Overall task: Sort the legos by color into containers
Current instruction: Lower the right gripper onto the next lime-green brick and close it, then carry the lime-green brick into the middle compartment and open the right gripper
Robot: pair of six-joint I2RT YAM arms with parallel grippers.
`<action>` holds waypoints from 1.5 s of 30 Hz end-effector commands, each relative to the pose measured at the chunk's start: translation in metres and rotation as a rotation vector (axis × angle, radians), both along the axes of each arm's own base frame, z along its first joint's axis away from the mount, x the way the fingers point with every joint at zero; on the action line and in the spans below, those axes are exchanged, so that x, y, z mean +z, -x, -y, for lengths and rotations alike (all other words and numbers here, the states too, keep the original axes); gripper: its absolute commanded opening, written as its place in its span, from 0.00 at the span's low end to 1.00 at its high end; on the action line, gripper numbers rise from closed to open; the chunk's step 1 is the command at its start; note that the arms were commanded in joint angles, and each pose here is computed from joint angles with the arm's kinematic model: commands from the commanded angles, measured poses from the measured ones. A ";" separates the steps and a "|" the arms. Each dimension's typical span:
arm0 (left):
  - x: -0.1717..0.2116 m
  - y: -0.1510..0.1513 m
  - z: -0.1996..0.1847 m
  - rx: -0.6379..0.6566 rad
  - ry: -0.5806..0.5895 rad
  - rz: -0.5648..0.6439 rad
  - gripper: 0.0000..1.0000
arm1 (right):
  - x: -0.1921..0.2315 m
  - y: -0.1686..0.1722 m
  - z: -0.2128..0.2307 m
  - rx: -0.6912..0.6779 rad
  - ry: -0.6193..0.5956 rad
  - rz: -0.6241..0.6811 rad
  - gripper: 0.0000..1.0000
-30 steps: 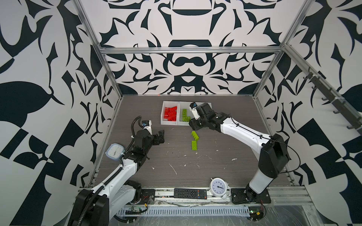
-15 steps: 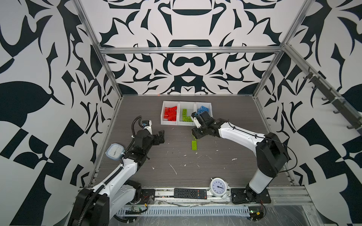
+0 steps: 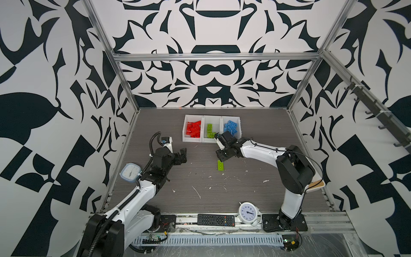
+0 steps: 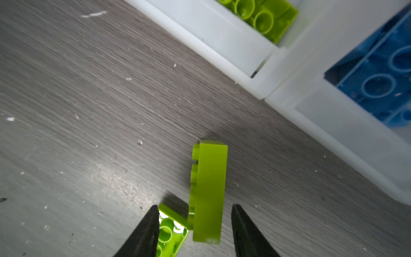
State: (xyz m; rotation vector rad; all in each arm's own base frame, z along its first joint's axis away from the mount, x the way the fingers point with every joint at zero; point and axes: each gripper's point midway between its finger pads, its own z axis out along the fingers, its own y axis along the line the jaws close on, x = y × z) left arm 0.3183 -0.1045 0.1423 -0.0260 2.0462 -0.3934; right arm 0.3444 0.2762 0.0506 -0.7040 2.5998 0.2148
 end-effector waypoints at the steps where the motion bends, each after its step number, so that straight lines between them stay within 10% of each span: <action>1: -0.004 0.002 -0.003 0.007 -0.010 -0.009 1.00 | 0.006 -0.009 -0.002 -0.001 0.019 0.037 0.53; 20: 0.002 0.004 -0.004 0.008 -0.008 0.008 1.00 | 0.012 -0.018 -0.001 -0.048 -0.006 0.092 0.26; 45: 0.003 0.005 -0.002 -0.001 0.004 0.010 1.00 | 0.114 -0.074 -0.032 -0.074 -0.235 0.242 0.19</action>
